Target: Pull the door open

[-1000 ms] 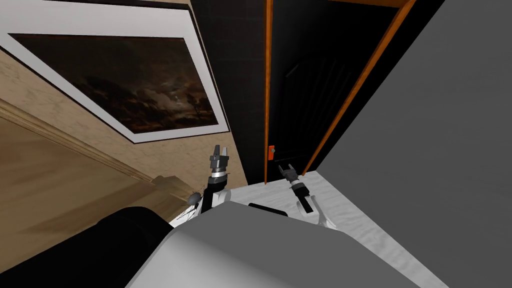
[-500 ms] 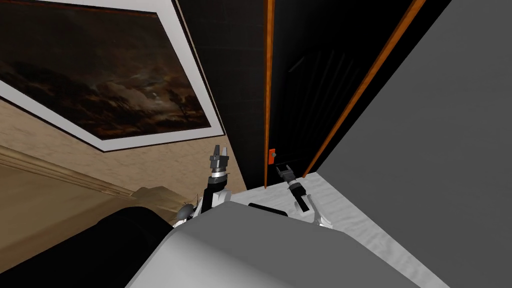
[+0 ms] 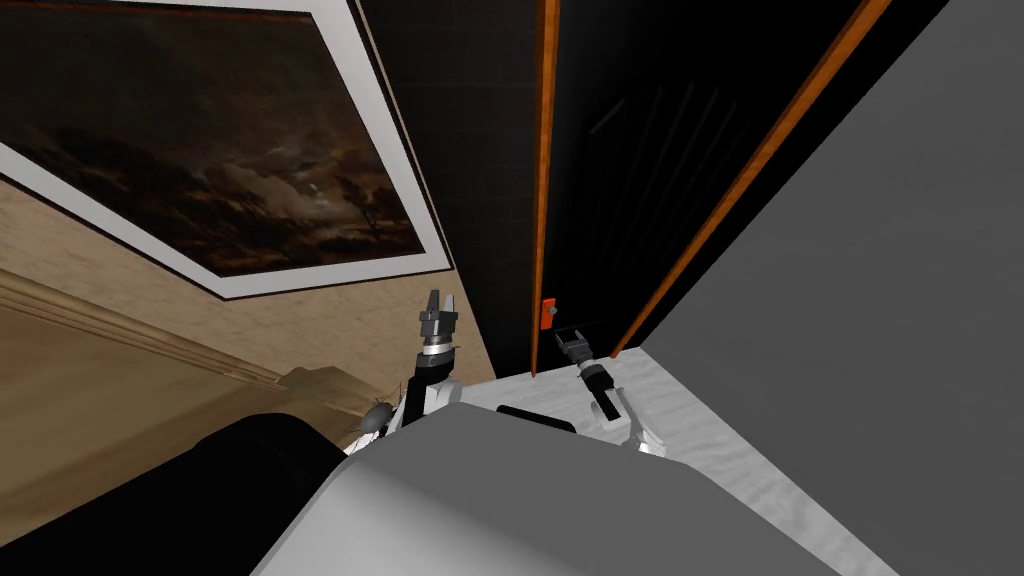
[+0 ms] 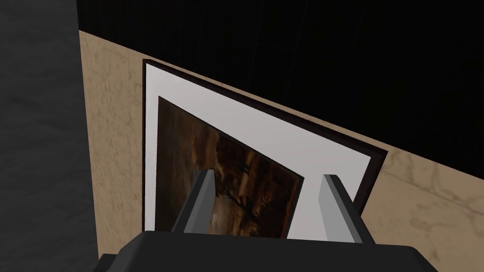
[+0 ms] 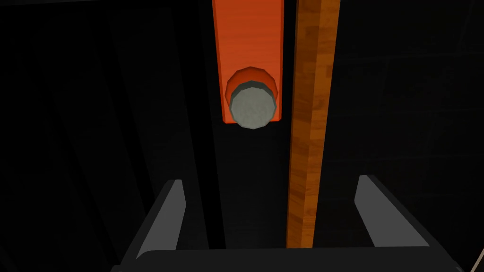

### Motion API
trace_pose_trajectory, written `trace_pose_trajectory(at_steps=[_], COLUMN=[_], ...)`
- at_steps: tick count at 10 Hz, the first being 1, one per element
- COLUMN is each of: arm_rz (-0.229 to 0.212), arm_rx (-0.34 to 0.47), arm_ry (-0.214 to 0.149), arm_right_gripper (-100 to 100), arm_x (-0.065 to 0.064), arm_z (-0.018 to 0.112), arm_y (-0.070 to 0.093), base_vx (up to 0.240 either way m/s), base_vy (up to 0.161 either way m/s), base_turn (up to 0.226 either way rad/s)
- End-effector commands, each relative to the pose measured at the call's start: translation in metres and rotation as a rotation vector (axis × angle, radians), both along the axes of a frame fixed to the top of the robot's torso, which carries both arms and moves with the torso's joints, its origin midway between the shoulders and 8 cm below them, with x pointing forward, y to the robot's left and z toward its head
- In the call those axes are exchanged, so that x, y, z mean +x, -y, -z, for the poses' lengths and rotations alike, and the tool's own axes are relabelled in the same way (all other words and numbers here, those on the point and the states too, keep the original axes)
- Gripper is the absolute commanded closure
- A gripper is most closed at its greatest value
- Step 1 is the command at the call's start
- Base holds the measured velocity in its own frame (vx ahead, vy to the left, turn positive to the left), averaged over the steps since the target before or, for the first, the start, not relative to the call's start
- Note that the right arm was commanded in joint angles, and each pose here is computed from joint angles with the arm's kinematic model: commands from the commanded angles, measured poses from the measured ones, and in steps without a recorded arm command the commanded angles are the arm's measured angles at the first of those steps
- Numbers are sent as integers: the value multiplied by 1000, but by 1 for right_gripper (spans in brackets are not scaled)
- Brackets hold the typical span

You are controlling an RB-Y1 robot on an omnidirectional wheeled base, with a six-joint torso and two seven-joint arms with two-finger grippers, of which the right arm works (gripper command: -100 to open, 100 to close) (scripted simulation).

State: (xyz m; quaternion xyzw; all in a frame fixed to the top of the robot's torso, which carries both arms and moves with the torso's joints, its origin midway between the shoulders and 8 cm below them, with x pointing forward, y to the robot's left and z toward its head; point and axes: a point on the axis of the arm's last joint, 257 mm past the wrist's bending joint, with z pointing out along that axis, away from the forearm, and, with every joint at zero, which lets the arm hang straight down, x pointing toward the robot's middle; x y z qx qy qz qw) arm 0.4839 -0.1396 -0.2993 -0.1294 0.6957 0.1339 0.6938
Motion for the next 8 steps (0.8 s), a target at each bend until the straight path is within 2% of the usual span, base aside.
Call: trace_pose_trajectory(at_steps=[1,4,7,8], arm_rz=[18,63,120,120], arm_rx=[-5,-11,-14,-14], arm_ry=[-2,-7,-10,-10], arm_right_gripper=[-100,-100,-100,-100], arm_x=[6,20,35,35], arm_z=[3,8,10,10], arm_y=[15,45,81,81], base_vx=[-77,-49,4,13], base_vy=[23,37,47,23], base_turn=[134,165,210,57])
